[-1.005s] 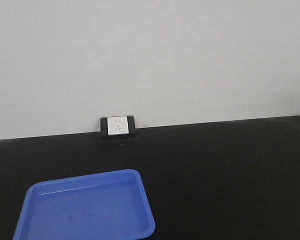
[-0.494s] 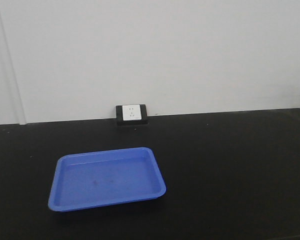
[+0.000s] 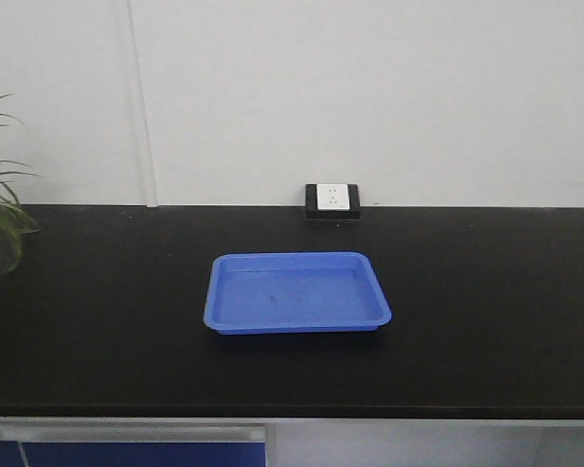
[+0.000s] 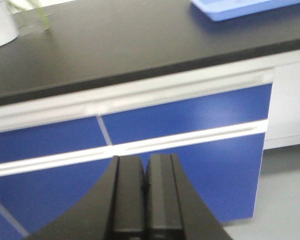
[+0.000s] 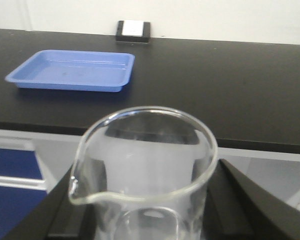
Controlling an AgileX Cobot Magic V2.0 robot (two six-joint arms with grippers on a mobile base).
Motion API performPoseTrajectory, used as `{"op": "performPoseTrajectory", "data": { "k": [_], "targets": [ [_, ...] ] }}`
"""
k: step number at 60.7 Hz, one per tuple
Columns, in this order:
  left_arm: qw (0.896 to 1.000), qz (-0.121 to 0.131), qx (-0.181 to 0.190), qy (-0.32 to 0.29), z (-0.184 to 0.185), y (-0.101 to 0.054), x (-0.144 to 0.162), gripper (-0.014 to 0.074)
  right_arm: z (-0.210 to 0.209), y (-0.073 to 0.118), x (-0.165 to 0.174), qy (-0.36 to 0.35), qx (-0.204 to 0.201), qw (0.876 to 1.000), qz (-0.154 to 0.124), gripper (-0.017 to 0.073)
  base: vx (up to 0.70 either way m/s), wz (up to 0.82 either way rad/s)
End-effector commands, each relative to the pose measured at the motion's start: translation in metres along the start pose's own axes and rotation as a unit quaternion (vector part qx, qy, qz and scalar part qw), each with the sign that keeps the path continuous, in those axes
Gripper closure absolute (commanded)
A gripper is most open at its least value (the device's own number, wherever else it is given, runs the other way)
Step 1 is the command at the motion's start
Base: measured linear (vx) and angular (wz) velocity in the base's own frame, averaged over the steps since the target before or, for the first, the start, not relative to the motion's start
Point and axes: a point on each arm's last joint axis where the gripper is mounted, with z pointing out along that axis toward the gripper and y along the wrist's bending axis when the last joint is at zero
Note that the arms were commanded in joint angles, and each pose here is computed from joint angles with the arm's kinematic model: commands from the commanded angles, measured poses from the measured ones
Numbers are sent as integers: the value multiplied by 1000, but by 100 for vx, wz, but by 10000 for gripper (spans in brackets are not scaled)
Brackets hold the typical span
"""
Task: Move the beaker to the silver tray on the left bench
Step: 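Hold the beaker in the right gripper while driving to the other bench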
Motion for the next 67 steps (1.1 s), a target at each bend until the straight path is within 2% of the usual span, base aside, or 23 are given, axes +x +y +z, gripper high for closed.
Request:
{"op": "performPoseTrajectory", "data": {
  "k": [1,35,67],
  "targets": [
    [999,1,1,-36,2,-1,-2,592,-3,2,-14,-39,-11,999,-11,571,-31,30],
    [999,1,1,-36,2,-1,-2,592,-3,2,-14,-39,-11,999,-11,571,-28,36],
    [999,1,1,-36,2,-1,-2,592,-3,2,-14,-39,-11,999,-11,571,-24,62]
  ]
}}
